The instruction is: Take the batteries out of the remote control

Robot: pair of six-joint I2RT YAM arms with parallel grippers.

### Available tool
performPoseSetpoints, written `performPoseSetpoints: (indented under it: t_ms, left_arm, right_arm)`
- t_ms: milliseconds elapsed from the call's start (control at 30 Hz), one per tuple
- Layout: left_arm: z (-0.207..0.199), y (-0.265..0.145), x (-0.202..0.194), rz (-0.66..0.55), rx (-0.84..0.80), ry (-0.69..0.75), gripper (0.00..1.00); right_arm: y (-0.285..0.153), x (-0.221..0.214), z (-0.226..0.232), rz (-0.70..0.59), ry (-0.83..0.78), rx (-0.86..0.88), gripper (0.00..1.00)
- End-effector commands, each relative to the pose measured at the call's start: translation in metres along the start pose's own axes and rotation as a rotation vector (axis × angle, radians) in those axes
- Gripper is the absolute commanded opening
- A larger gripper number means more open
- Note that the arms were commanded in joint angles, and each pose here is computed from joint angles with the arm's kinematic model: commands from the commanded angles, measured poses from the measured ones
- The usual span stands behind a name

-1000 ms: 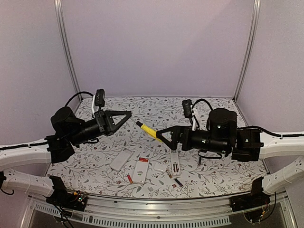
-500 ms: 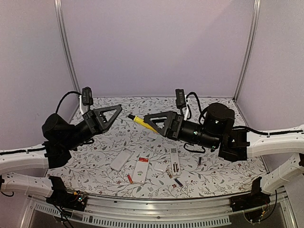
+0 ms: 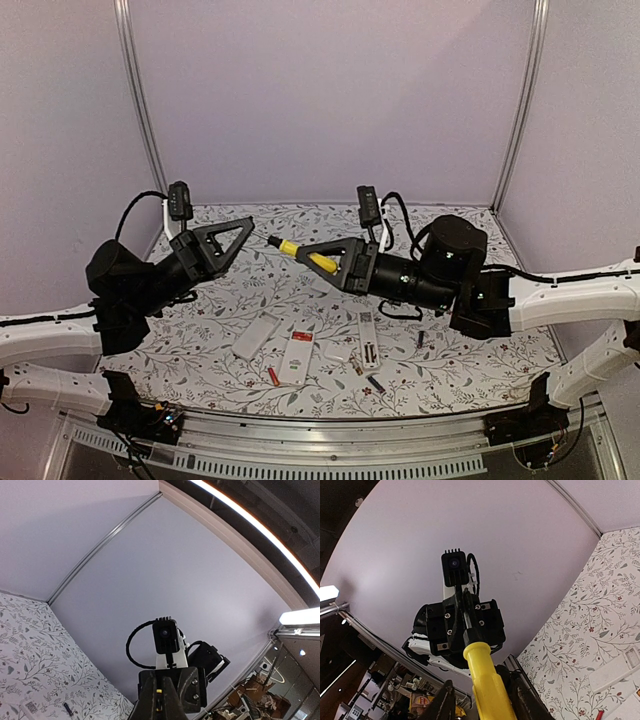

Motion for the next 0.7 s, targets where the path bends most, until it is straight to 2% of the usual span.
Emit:
performPoseSetpoints:
  t_ms: [0, 67, 200, 233, 267, 367, 400, 500, 667]
  left_arm:
    - [0.0, -0.004, -0.004, 0.001, -0.006, -0.004, 0.0]
    - [0.001, -0.005, -0.005, 0.005, 0.0, -0.005, 0.0]
    - [0.01, -0.006, -0.014, 0.057, 0.053, 0.001, 0.01]
    - [0.015, -0.006, -0.017, 0.079, 0.081, 0.011, 0.07]
    - [0.021, -0.008, -0.021, 0.102, 0.121, 0.022, 0.17]
    - [0.051, -0.018, -0.031, 0.159, 0.315, 0.052, 0.58]
    - [0.064, -0.025, -0.036, 0.184, 0.395, 0.062, 0.61]
    - [0.108, -0.052, -0.062, 0.296, 0.63, 0.05, 0.62]
    - [0.143, -0.086, -0.11, 0.396, 0.806, -0.024, 0.6]
  right_arm:
    - [0.003, 0.007, 0.006, -0.023, -0.004, 0.028, 0.3]
    - [0.001, 0.007, 0.004, -0.032, -0.003, 0.016, 0.24]
    - [-0.007, 0.006, -0.008, -0.05, -0.004, -0.03, 0.03]
    - [-0.01, 0.005, -0.014, -0.055, -0.003, -0.052, 0.0]
    - [-0.013, 0.004, -0.019, -0.058, -0.01, -0.081, 0.0]
    - [-0.03, 0.003, -0.041, -0.076, -0.019, -0.22, 0.0]
    - [-0.035, 0.0, -0.05, -0.072, -0.021, -0.276, 0.0]
    - [-0.057, -0.008, -0.076, -0.047, -0.023, -0.454, 0.0]
    - [-0.095, -0.026, -0.106, -0.002, 0.0, -0.657, 0.0]
Point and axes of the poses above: each gripper's point midway between its finger pads, its own y axis out along the fingers, its own z axis along the line the jaws close on, x = y × z, the point moved 4 cm from there along -y, back along the fingers, and after that the axes turned 4 degrees about -y, right-handed, at the moved point
